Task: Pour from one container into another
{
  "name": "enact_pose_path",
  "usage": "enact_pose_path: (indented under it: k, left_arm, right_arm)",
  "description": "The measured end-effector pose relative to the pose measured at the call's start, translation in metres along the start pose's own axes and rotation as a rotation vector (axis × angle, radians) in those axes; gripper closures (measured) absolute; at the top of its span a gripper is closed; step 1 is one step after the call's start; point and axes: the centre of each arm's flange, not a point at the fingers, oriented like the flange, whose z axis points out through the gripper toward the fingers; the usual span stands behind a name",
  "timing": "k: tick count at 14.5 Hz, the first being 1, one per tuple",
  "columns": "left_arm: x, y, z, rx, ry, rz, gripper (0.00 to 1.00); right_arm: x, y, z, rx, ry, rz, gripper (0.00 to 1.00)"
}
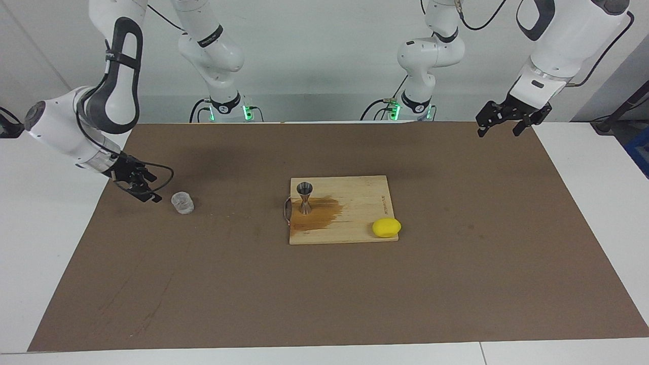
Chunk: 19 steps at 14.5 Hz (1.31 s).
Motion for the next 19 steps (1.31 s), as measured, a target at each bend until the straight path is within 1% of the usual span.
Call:
enact_pose_path:
  k: [2,4,6,8,10,11,14,19]
  left_arm:
    - [0.000,0.000,0.000,0.000,0.000,0.000,0.00]
    - [0.000,0.000,0.000,0.000,0.000,0.000,0.00]
    - [0.000,0.000,0.000,0.000,0.000,0.000,0.00]
    - [0.000,0.000,0.000,0.000,0.000,0.000,0.00]
    - [0.000,0.000,0.000,0.000,0.000,0.000,0.00]
    - [0.000,0.000,0.000,0.000,0.000,0.000,0.00]
    - [0.000,0.000,0.000,0.000,0.000,0.000,0.00]
    - [0.000,0.000,0.000,0.000,0.000,0.000,0.00]
  right_arm:
    - [-0.024,-0.032,0.005,-0.082,0.033,-0.166,0.00]
    - [-0.048,-0.060,0.005,-0.158,0.081,-0.320,0.00]
    - [-0.077,-0.088,-0.005,-0.188,0.129,-0.443,0.00]
    - [-0.106,-0.112,-0.026,-0.189,0.186,-0.526,0.00]
    - [-0.131,-0.129,-0.051,-0.201,0.242,-0.589,0.00]
    - [-0.142,-0.134,-0.066,-0.208,0.257,-0.608,0.00]
    - [-0.161,-0.144,-0.115,-0.200,0.278,-0.626,0.00]
    - [-0.175,-0.144,-0.178,-0.201,0.287,-0.682,0.00]
